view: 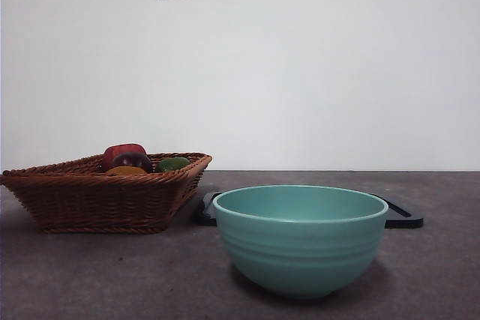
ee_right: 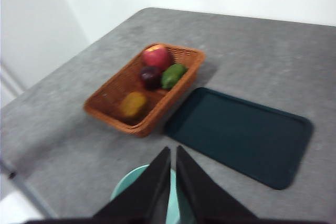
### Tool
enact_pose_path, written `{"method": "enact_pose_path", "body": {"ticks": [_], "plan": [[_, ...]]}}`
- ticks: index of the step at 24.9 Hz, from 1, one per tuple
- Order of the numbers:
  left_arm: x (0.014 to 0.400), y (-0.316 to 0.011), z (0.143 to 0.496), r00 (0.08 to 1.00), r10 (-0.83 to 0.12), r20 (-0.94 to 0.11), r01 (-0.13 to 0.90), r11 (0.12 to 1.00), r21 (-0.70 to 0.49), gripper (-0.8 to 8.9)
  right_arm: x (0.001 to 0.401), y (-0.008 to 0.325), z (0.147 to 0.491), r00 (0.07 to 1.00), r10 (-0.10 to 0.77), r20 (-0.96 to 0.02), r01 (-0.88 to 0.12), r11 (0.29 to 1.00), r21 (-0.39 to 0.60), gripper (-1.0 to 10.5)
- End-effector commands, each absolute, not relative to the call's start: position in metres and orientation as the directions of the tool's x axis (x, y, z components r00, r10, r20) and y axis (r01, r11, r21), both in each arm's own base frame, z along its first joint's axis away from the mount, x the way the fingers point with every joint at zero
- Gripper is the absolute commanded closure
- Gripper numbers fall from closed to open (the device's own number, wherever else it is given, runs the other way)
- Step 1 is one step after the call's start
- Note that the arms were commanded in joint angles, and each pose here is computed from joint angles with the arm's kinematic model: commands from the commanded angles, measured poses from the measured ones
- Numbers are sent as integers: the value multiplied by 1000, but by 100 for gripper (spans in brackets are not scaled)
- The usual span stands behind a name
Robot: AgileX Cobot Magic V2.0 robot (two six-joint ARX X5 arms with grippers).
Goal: Pick up the wifruite, put it on the bowl, pick up the plate, put it on desk
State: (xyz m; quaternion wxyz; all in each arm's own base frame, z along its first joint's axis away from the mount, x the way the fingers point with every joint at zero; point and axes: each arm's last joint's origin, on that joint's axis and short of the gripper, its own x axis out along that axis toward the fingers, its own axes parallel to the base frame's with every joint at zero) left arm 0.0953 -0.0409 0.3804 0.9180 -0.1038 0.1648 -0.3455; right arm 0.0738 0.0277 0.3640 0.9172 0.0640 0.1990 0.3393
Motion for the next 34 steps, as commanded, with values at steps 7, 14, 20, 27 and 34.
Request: {"method": "enact_pose_path", "body": {"ticks": [7,14,20,27,34], "plan": [[83,-38,378,678,-671,-298,597,740,-308,794,70,28,365,655,673,-342,-624,738,257,936],[81,-37,373,662,-667,-341,582,745,-327,644,70,28,365,666,663,-341,-616,747,249,934],[81,-37,373,663,-667,-340,582,745,-327,193,71,27,365,685,640,-348,-595,767,240,450],[81,-37,373,663,-667,-341,581,745,-327,153,71,27,365,685,641,-347,-596,766,240,317],[86,-39,374,667,-668,-331,586,744,-321,162,71,27,365,684,641,-347,-596,766,240,317]]}}
